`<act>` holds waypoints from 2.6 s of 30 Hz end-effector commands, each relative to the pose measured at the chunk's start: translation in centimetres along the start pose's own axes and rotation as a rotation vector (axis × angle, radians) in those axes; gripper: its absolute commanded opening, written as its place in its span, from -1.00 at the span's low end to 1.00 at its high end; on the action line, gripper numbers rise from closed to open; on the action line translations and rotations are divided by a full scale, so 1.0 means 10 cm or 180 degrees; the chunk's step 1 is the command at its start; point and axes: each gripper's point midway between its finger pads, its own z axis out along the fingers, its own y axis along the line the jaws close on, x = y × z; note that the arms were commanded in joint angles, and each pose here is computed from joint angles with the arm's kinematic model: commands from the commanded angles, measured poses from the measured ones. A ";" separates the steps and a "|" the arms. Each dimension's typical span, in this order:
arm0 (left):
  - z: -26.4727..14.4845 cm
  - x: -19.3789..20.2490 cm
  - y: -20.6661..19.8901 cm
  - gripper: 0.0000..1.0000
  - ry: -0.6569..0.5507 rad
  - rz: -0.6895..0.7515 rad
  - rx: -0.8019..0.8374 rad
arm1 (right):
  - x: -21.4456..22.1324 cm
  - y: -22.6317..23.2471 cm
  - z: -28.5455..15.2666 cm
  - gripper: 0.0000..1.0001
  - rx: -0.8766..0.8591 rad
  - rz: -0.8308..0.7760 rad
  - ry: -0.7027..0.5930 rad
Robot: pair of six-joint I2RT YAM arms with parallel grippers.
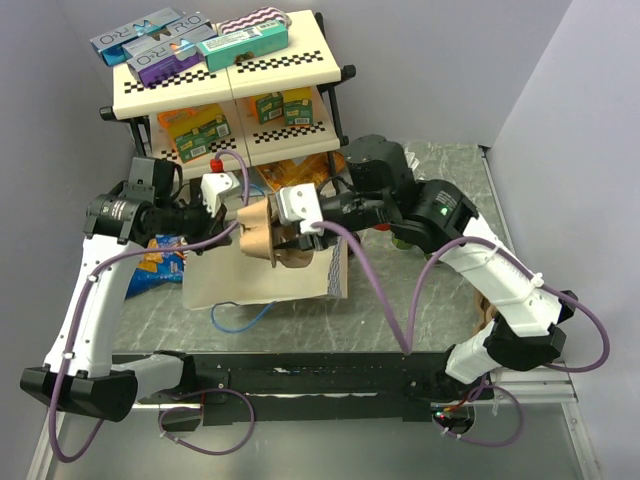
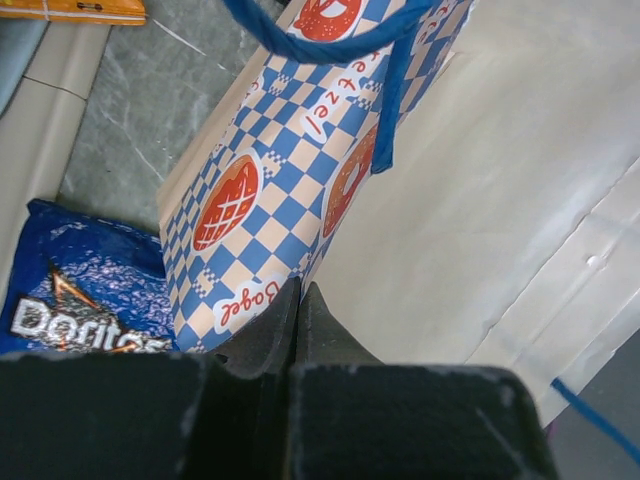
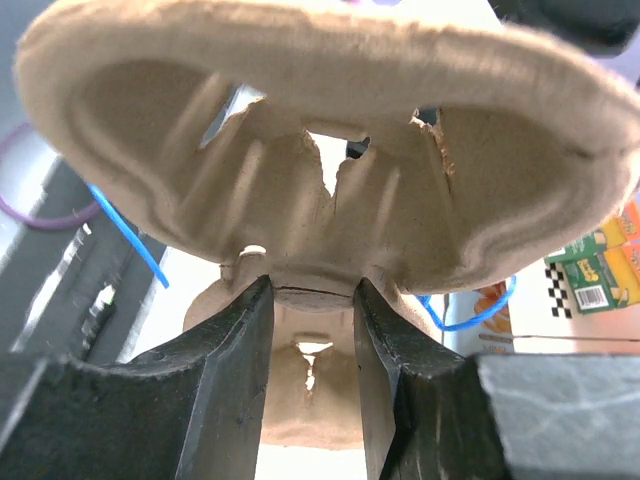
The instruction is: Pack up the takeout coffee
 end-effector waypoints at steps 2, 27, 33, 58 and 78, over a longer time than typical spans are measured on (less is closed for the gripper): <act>-0.01 -0.18 -0.12 -0.99 -0.0180 -0.0249 0.0162 | 0.17 0.13 0.01 -1.00 -0.0116 -0.0447 0.0146; -0.20 -0.21 -0.69 -0.99 -0.0508 -0.0339 0.0658 | 1.68 0.43 0.40 -1.00 -0.0371 -0.0375 0.2225; -0.20 -0.22 -0.79 -0.99 -0.0354 -0.0416 0.0904 | 1.87 0.56 0.21 -1.00 -0.0757 -0.0551 0.2617; 0.12 -0.10 -0.76 -0.98 0.0097 -0.0511 0.1194 | 2.70 0.98 -0.09 -1.00 -0.1234 -0.0009 0.3473; 0.34 -0.08 -0.75 -0.74 0.0167 -0.0449 0.1492 | 3.18 1.14 0.15 -0.74 -0.1564 -0.0044 0.3154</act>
